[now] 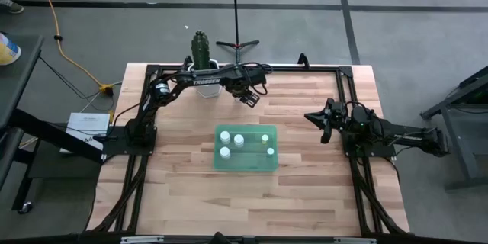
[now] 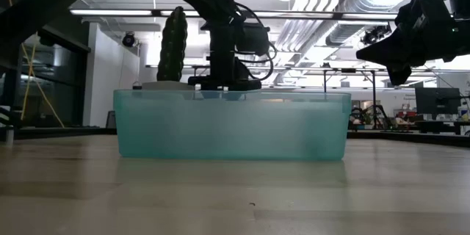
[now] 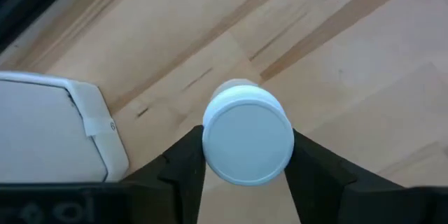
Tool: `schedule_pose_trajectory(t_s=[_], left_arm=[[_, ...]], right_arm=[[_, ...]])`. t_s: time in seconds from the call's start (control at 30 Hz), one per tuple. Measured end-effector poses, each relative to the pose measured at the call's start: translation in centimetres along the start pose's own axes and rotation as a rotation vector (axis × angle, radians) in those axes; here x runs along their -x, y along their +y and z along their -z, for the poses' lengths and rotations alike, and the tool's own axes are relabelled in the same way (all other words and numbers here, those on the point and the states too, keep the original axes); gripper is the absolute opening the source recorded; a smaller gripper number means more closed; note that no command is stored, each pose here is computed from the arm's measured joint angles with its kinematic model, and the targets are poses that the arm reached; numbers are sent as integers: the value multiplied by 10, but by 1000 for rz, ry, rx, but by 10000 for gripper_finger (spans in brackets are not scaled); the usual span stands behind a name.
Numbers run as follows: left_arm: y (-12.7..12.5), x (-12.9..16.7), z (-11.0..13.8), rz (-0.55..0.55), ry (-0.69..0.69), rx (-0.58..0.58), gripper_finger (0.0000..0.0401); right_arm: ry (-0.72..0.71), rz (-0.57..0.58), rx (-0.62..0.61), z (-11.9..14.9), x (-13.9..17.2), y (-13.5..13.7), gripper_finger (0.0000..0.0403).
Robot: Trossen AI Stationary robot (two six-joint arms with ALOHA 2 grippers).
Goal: Pick and place pill bottles into a basket
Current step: Put the white pill bottle into the blue bin
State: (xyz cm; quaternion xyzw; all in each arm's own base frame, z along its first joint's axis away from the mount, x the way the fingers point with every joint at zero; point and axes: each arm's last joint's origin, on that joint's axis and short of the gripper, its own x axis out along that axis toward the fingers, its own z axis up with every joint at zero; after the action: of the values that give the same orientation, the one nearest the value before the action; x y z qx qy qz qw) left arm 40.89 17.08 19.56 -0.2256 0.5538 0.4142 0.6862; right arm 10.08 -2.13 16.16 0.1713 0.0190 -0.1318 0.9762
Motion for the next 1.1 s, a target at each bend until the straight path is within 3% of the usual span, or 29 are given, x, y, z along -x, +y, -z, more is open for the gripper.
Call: schedule_pose_trajectory(t_s=[0.27, 0.53, 0.7, 0.83, 1.1], left_arm=[[3, -1, -2, 11, 2, 6, 200], [-2, 13, -2, 48, 55, -63, 200], [-15, 46, -2, 78, 25, -160, 197], [-33, 81, 4, 167, -4, -248, 191], [-77, 150, 45, 267, -83, -449, 200]], right_arm=[[0, 0, 0, 0, 0, 0, 0], [0, 0, 0, 0, 0, 0, 0], [1, 0, 0, 0, 0, 0, 0], [0, 0, 1, 0, 0, 0, 0], [1, 0, 2, 0, 0, 0, 0]])
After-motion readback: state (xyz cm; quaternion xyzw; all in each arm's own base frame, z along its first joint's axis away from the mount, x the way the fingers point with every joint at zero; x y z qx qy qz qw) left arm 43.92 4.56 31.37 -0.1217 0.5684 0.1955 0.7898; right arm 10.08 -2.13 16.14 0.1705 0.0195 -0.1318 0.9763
